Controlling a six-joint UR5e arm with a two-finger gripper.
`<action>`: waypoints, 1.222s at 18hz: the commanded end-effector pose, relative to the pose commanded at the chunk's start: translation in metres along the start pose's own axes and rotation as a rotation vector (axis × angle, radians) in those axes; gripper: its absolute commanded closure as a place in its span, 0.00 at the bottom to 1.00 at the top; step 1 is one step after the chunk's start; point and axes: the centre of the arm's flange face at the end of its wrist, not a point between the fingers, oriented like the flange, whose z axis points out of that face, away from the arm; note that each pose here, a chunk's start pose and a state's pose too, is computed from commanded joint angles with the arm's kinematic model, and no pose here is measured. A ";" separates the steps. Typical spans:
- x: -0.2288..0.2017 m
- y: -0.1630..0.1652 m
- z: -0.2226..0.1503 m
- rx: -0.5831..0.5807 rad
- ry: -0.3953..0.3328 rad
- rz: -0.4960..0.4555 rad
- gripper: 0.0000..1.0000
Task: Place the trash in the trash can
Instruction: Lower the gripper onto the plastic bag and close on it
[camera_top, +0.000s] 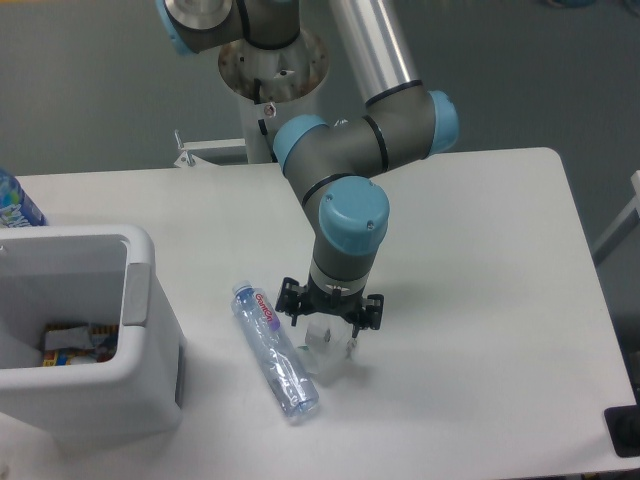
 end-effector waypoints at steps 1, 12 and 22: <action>-0.001 -0.001 0.003 -0.003 0.000 -0.007 0.02; -0.007 0.000 0.007 -0.052 -0.165 -0.025 0.89; -0.012 -0.018 -0.062 0.070 -0.223 -0.023 1.00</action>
